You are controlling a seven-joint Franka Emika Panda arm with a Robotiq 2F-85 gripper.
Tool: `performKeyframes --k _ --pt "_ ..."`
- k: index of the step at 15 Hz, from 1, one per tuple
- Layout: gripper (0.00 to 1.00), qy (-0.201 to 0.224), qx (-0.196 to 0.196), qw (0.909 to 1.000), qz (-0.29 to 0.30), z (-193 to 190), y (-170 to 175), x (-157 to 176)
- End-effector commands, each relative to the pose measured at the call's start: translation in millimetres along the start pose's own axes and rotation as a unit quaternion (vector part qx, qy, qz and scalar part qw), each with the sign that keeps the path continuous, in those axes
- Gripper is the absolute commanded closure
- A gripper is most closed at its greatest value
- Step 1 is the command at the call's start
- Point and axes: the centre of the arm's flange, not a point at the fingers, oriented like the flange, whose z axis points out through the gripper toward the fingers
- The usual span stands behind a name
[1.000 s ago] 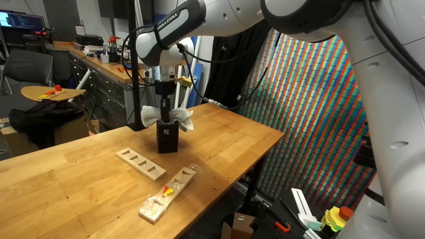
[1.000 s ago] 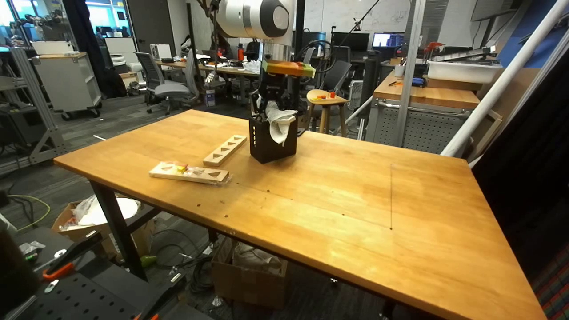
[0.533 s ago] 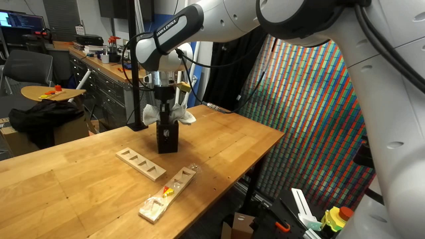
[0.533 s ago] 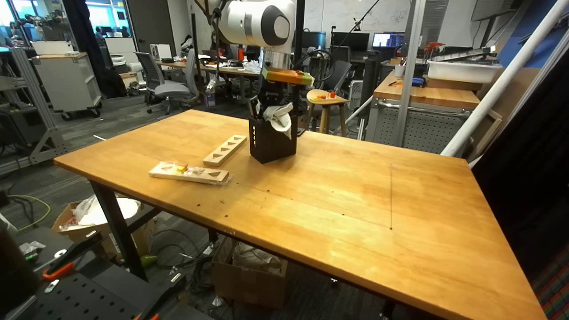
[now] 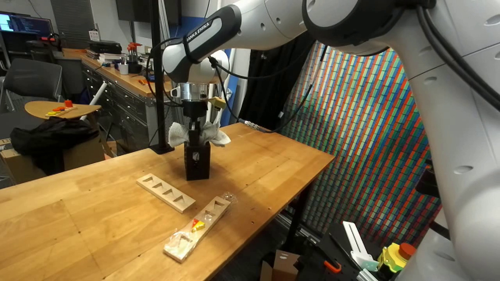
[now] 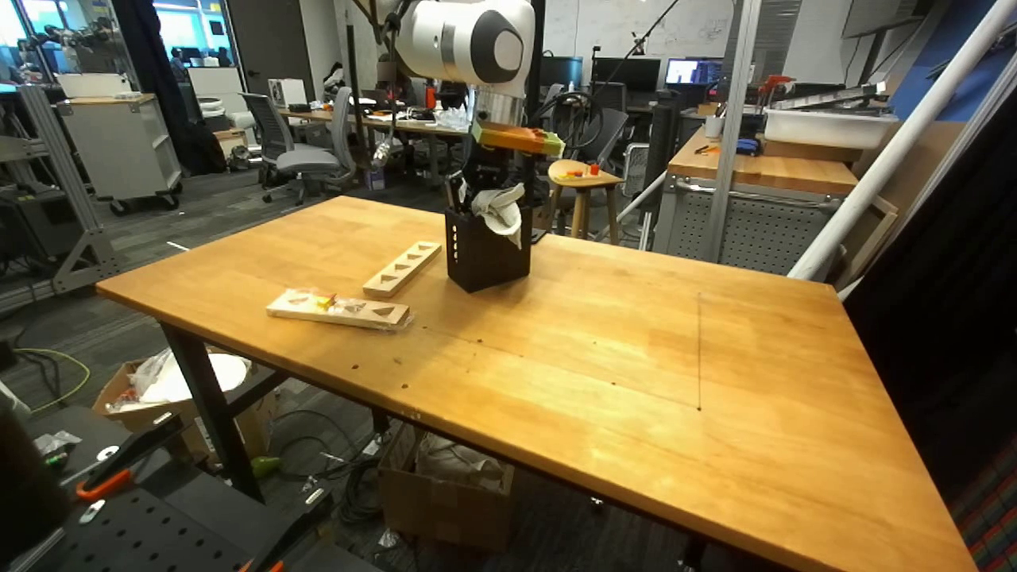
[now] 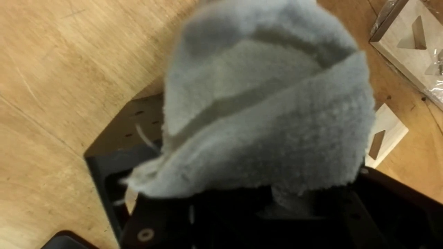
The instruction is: Stuff the towel into the box
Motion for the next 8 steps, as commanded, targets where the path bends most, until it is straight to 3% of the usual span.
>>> performKeyframes --k 1,6,8 --pt "0.6 -0.001 -0.023 0.9997 0.005 -18 -2 -7" --pt "0.22 -0.011 -0.06 0.9981 0.003 -50 -12 -10" --pt "0.11 -0.014 -0.072 0.9973 0.0 -62 -15 -10"
